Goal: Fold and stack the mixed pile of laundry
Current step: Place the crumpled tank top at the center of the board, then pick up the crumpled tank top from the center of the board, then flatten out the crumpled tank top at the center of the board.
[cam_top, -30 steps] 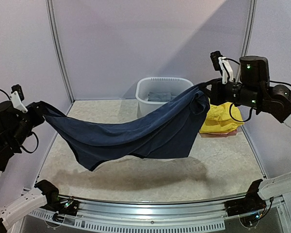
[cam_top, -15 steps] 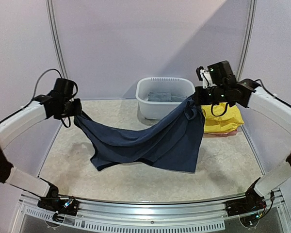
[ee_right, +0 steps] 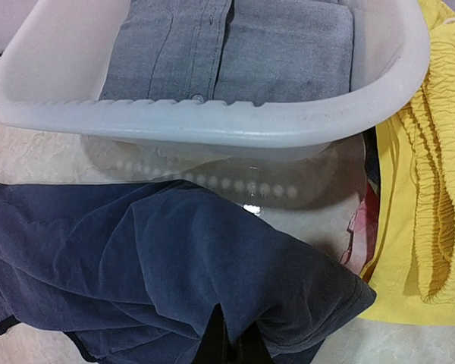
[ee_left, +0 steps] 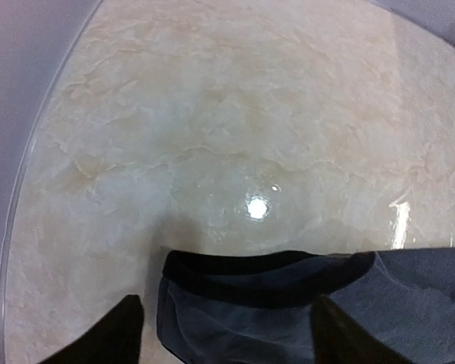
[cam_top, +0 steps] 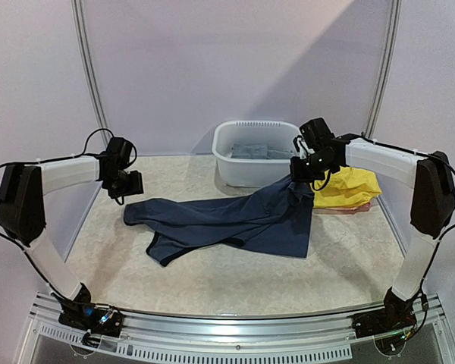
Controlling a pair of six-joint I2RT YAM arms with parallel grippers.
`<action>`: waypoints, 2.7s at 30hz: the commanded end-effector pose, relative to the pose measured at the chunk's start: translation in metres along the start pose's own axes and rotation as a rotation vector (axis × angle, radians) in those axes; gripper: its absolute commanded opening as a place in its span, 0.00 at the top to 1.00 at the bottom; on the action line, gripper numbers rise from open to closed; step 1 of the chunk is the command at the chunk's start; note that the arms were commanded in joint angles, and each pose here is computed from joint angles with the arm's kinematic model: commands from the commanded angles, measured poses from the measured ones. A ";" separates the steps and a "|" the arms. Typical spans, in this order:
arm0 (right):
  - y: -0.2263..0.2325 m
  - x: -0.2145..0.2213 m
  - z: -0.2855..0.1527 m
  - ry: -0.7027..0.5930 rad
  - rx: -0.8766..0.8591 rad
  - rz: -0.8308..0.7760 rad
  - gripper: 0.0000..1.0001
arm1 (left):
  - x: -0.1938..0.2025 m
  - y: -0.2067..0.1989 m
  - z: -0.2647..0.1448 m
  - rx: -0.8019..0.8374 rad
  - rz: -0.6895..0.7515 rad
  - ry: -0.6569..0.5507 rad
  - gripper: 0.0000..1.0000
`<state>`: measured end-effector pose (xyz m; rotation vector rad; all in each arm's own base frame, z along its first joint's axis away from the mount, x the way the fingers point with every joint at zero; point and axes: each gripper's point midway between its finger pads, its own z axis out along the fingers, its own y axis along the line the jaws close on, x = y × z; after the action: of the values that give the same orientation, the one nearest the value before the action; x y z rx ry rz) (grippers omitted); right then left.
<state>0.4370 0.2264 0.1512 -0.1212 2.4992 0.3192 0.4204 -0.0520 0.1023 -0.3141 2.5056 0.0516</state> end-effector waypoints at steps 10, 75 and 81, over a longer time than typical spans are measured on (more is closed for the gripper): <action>0.010 -0.011 -0.019 -0.060 -0.053 0.006 1.00 | 0.092 -0.014 -0.100 0.040 0.066 -0.093 0.16; 0.067 0.012 -0.202 -0.221 -0.387 -0.121 1.00 | 0.007 0.072 -0.342 0.210 -0.141 -0.704 1.00; 0.085 0.033 -0.263 -0.250 -0.548 -0.163 1.00 | 0.002 0.079 -0.383 0.359 -0.155 -0.759 1.00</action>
<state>0.2821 0.2370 0.3499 -0.3906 2.0808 0.7911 0.1947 -0.0189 0.3974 -0.3412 1.7034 -0.2499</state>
